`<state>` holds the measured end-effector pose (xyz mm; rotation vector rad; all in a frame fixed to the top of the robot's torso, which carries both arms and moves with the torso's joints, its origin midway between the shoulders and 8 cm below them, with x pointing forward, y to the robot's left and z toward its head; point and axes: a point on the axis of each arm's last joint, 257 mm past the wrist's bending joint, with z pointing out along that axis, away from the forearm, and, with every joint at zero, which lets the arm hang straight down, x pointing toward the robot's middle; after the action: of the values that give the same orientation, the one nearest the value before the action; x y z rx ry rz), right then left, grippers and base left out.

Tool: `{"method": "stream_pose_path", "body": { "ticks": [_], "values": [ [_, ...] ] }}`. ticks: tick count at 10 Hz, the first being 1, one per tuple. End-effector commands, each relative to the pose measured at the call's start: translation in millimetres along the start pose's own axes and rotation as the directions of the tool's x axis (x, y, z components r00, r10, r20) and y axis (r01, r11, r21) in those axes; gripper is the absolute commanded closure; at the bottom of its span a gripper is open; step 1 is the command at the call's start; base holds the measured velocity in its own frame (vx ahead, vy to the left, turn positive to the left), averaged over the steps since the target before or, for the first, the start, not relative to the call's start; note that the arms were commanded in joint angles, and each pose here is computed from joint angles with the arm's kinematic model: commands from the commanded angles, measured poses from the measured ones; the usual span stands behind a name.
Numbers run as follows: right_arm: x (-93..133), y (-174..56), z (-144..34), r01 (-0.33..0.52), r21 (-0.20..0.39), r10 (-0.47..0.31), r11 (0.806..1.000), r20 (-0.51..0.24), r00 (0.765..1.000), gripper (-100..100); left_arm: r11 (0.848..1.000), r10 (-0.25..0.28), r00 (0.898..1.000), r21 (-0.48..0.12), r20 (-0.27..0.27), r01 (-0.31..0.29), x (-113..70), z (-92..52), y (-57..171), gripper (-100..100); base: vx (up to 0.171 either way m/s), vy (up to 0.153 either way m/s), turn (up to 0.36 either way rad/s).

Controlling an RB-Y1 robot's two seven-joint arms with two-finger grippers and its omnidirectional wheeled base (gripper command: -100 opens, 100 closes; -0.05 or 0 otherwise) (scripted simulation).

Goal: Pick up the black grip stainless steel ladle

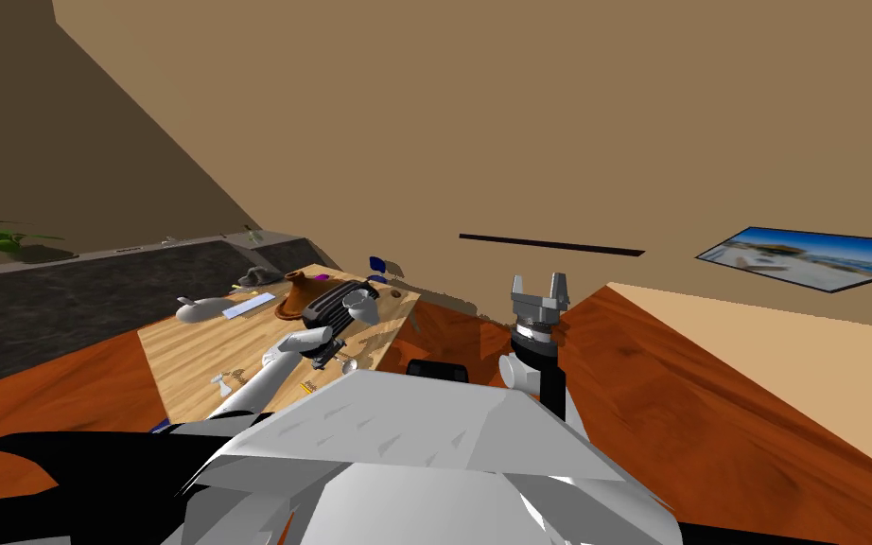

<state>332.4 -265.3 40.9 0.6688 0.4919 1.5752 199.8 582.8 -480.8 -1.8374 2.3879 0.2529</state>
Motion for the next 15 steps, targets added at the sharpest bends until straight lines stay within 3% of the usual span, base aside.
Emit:
{"method": "stream_pose_path", "body": {
  "ticks": [1,7,8,9,13,14,15],
  "values": [
    [0,0,0.0,0.0,0.0,0.0,1.0,0.0,1.0,0,1.0,-0.024,1.0,-0.004,-0.002,0.024,-1.7,5.7,6,-100,-0.031,0.007,-0.135],
    [0,0,0.0,0.0,0.0,0.0,1.0,0.0,1.0,0,0.994,-0.106,0.994,-0.021,-0.005,0.106,-5.5,24.9,30,-100,-0.053,0.012,-0.154],
    [0,0,0.0,0.0,0.0,0.0,1.0,0.0,1.0,0,0.995,-0.099,0.995,-0.02,-0.005,0.098,-5.8,23.5,28,-100,-0.018,0.005,-0.016],
    [0,0,0.0,0.0,0.0,0.0,1.0,0.0,1.0,0,0.995,-0.1,0.995,-0.019,-0.005,0.1,-6.1,23.8,28,100,0.0,0.0,0.0],
    [0,0,0.0,0.0,0.0,0.0,1.0,0.0,1.0,0,0.995,-0.1,0.995,-0.022,-0.005,0.1,-6.2,23.9,30,100,-0.001,0.0,0.004],
    [0,0,0.0,0.0,0.0,0.0,1.0,0.0,1.0,0,0.995,-0.1,0.995,-0.022,-0.005,0.1,-6.1,23.9,30,0,0.0,0.0,0.0],
    [0,0,0.0,0.0,0.0,0.0,1.0,0.0,1.0,0,0.996,-0.082,0.997,-0.016,-0.004,0.082,-4.7,19.5,23,100,0.035,0.002,0.154]
  ]
}}
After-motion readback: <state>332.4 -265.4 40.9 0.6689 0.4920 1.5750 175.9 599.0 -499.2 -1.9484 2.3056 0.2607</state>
